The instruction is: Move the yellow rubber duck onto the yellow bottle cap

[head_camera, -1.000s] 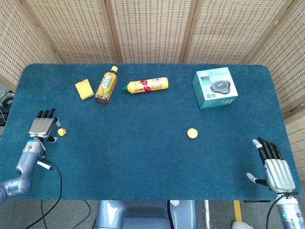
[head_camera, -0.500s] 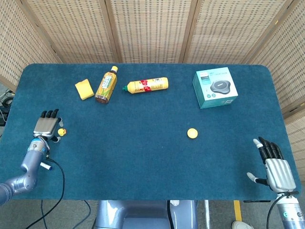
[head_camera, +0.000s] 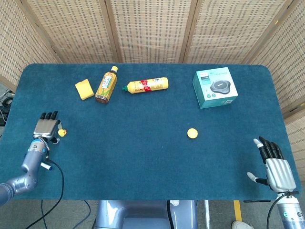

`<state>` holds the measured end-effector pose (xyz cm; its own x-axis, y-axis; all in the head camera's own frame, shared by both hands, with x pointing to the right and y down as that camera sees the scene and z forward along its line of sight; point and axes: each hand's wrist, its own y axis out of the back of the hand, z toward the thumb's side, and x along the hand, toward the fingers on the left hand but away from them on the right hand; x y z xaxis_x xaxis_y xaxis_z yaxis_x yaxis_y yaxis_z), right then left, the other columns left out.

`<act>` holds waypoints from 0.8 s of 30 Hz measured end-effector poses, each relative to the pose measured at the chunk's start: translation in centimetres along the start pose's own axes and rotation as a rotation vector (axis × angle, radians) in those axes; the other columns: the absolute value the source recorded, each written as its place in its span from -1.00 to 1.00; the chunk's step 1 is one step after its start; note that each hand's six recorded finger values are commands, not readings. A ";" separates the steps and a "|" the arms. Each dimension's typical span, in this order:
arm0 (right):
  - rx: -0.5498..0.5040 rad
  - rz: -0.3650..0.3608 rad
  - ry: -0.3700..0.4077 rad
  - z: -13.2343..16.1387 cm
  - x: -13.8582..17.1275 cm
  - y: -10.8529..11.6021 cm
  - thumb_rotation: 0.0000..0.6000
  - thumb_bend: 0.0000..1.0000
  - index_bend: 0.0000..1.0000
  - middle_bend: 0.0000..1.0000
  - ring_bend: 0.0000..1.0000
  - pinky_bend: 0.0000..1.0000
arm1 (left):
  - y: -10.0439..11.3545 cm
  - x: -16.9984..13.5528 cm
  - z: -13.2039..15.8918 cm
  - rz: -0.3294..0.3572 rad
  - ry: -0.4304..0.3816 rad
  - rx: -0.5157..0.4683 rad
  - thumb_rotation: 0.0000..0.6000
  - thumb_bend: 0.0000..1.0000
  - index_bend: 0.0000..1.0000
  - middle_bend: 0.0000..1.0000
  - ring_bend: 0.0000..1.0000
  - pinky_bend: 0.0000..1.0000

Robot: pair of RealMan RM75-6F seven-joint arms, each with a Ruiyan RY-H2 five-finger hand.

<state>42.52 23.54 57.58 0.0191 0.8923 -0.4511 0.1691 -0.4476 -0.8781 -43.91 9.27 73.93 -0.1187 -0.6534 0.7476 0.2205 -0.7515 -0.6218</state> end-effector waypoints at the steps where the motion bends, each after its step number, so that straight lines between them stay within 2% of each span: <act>1: 0.000 0.000 0.000 0.0 0.0 0.0 1.00 -1.00 -0.93 -1.00 -1.00 -1.00 | -0.1 0.0 0.0 -0.001 -0.001 0.002 1.00 -0.51 -0.14 -1.00 -1.00 -1.00; 13: -0.004 0.006 0.002 0.0 0.0 -0.1 1.00 -1.00 -0.93 -1.00 -1.00 -1.00 | 0.3 0.0 0.7 0.027 -0.006 0.008 1.00 -0.52 -0.15 -1.00 -1.00 -1.00; 24: -0.009 0.000 -0.001 -0.1 0.0 0.1 1.00 -1.00 -0.93 -1.00 -1.00 -1.00 | 0.1 -0.1 1.6 0.020 -0.027 0.014 1.00 -0.52 -0.12 -1.00 -1.00 -1.00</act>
<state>42.63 23.48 57.54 0.0181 0.8921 -0.4515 0.1776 -0.4473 -0.8766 -42.35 9.39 74.12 -0.0877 -0.6656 0.7412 0.2358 -0.7368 -0.6337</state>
